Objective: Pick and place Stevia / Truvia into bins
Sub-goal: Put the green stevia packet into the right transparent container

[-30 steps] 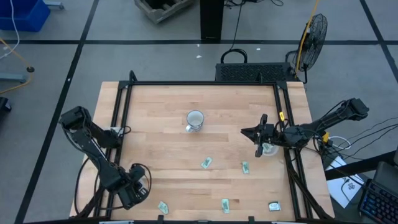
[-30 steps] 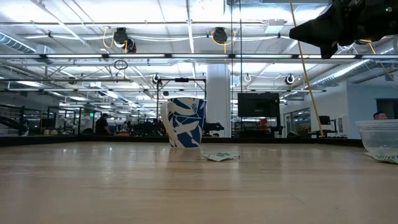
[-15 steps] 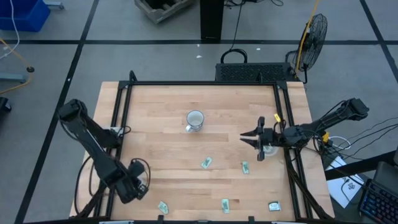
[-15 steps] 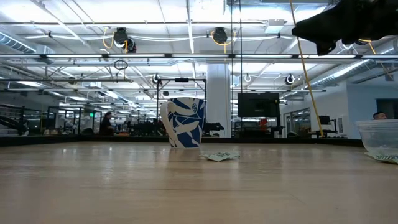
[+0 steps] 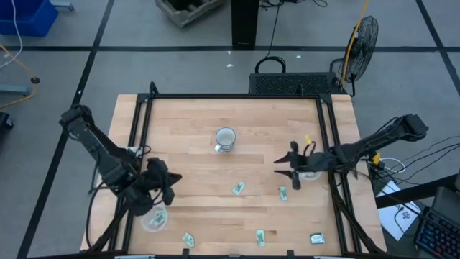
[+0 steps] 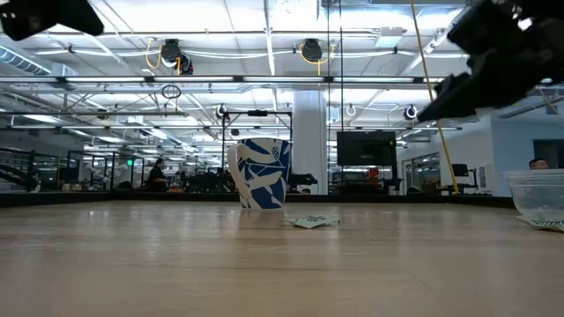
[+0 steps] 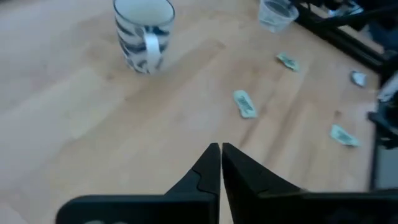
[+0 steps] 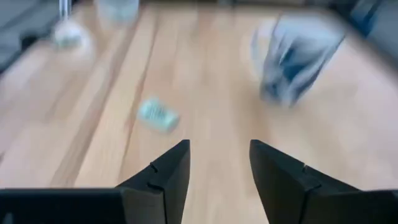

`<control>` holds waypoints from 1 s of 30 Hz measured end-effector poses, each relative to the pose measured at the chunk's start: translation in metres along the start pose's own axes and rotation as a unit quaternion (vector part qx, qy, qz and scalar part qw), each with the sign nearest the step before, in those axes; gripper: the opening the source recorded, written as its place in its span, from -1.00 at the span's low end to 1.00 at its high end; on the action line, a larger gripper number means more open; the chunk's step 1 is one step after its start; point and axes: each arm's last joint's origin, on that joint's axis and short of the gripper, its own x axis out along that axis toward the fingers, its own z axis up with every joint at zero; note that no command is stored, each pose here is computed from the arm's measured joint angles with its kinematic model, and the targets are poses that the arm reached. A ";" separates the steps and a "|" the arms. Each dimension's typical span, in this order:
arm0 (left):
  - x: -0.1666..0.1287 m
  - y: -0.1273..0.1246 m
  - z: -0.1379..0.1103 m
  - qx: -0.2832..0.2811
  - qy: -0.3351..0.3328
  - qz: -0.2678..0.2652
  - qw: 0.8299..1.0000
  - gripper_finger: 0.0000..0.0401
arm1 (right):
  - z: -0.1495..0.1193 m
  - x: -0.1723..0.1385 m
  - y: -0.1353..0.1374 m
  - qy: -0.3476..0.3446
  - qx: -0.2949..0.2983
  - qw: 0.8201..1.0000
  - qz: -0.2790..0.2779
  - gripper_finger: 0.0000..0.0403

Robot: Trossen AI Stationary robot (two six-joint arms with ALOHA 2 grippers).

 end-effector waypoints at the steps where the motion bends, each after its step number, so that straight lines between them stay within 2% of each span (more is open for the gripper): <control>1: 0.002 0.001 0.002 0.010 -0.001 0.005 1.000 -0.86 | -0.002 0.003 0.001 0.017 0.007 1.000 0.017 -0.20; 4: 0.007 0.003 0.006 0.027 0.004 0.015 1.000 -0.82 | 0.002 0.011 0.004 0.037 0.020 0.998 0.057 -0.20; 7: 0.012 0.005 0.011 0.036 0.001 0.027 0.999 -0.82 | 0.006 0.018 0.008 0.074 0.025 0.994 0.071 -0.20; 12: 0.019 0.008 0.018 0.057 -0.004 0.047 0.997 -0.81 | 0.017 0.026 0.012 0.159 0.040 0.985 0.051 -0.21; 17: 0.024 0.011 0.024 0.054 -0.007 0.062 0.997 -0.81 | 0.010 0.035 0.020 0.286 0.094 0.949 0.093 -0.21; 21: 0.026 0.013 0.027 0.048 -0.009 0.069 0.996 -0.81 | -0.003 0.041 0.022 0.356 0.118 0.921 0.103 -0.21; 30: 0.027 0.013 0.027 0.047 -0.001 0.068 0.997 -0.81 | -0.019 0.058 0.024 0.391 0.099 0.911 0.079 -0.21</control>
